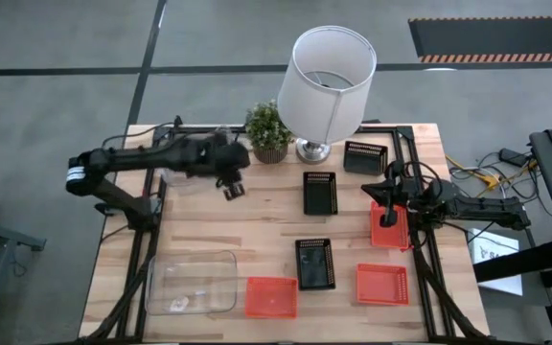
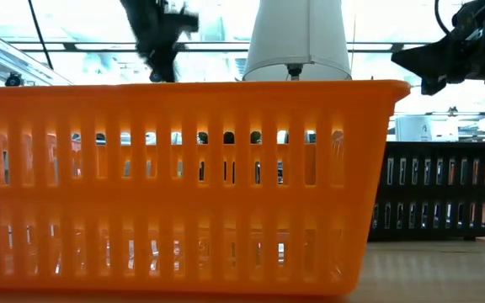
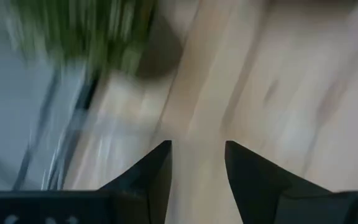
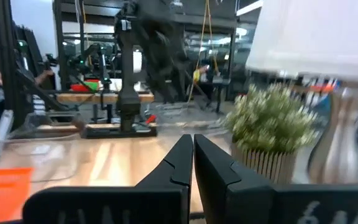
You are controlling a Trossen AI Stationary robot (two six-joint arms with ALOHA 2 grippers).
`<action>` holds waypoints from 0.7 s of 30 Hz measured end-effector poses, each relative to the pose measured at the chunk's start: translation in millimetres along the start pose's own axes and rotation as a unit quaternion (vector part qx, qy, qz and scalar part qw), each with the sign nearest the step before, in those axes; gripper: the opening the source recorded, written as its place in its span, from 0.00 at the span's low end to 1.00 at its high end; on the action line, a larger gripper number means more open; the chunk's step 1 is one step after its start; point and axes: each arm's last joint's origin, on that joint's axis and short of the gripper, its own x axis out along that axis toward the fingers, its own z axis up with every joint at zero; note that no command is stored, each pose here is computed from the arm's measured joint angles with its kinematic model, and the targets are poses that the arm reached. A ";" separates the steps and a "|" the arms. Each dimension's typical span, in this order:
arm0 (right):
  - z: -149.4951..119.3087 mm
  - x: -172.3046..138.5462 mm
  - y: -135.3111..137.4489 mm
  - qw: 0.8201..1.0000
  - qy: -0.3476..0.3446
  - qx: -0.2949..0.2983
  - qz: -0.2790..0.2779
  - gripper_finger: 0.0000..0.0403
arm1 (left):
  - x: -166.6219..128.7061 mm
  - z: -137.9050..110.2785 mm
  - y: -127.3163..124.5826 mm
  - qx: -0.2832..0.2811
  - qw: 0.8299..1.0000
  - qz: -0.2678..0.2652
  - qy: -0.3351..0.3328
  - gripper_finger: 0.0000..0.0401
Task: Stack baskets by color
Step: Stack the middle black bin into the top black bin
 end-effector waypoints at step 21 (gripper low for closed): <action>35.3 3.2 14.1 0.983 -0.086 0.144 0.079 0.02 | -48.0 -4.5 -107.1 0.055 0.840 -0.046 -0.538 0.33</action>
